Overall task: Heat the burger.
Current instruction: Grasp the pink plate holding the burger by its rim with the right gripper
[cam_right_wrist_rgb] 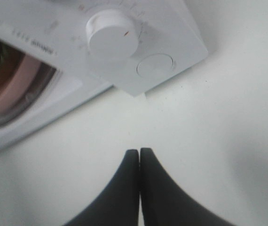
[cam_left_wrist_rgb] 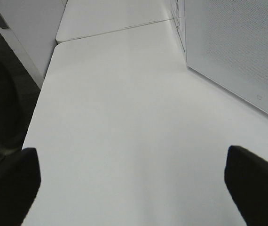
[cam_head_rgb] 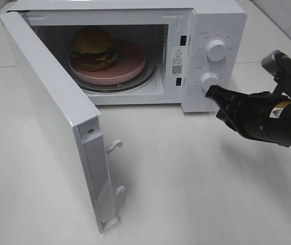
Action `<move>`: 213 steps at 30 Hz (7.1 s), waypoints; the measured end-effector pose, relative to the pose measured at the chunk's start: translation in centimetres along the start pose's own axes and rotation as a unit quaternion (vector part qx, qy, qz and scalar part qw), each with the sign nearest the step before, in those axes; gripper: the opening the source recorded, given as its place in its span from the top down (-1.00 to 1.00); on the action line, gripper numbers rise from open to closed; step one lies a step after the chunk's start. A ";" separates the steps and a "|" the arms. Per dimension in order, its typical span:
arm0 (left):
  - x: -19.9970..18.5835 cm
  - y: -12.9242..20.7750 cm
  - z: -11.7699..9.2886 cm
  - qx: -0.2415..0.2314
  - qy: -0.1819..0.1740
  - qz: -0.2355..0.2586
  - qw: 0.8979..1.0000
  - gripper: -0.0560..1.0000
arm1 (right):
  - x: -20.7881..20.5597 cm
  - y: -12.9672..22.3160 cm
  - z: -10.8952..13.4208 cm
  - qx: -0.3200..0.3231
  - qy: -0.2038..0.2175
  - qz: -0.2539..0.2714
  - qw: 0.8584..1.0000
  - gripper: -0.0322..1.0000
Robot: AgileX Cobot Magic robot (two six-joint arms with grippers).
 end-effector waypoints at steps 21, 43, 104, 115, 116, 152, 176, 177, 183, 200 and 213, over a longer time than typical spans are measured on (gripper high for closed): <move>0.0 0.0 0.0 0.000 0.000 0.000 1.000 -0.98 | -5.1 4.8 3.9 -0.627 -0.068 0.265 0.730 -0.76; 0.0 0.0 0.0 0.000 0.000 0.000 1.000 -0.98 | 2.7 4.1 11.0 -0.858 -0.172 0.253 0.413 -0.52; 0.0 0.0 0.1 0.002 -0.002 0.001 1.000 -0.98 | 15.8 5.1 17.7 -0.850 -0.175 0.246 0.432 -0.57; 0.0 0.0 0.1 0.002 -0.002 0.001 1.000 -0.98 | 15.9 4.9 17.8 -0.840 -0.166 0.246 0.455 -0.56; 0.0 0.0 0.1 0.002 -0.002 0.001 1.000 -0.98 | 16.0 4.9 17.9 -0.838 -0.165 0.243 0.459 -0.55; 0.0 0.0 0.1 0.002 -0.002 0.001 1.000 -0.98 | 18.3 4.5 19.2 -0.816 -0.148 0.222 0.513 -0.54; 0.0 0.0 0.1 0.002 -0.002 0.001 1.000 -0.98 | 19.4 3.6 17.6 -0.796 -0.117 0.235 0.546 -0.54; 0.0 0.0 0.1 0.002 -0.002 0.001 1.000 -0.98 | 19.4 3.6 17.6 -0.796 -0.117 0.235 0.546 -0.54; 0.0 0.0 0.1 0.002 -0.002 0.001 1.000 -0.98 | 19.5 3.4 17.5 -0.799 -0.112 0.234 0.542 -0.54; 0.0 0.0 0.1 0.002 -0.002 0.001 1.000 -0.98 | 20.8 4.5 16.2 -0.799 -0.111 0.243 0.540 -0.54; 0.0 0.0 0.1 0.002 -0.002 0.001 1.000 -0.98 | 20.9 4.4 16.3 -0.799 -0.111 0.240 0.540 -0.54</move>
Point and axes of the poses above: a point on each arm's last joint axis where the gripper is mounted, x pointing out along that axis toward the gripper, z along the wrist's bending axis when the last joint is at zero, y = z × x, the point moved 10 cm from there along x, pointing out along that axis toward the gripper, and after that the axes turned 9 degrees about x, right-handed, at the moved point
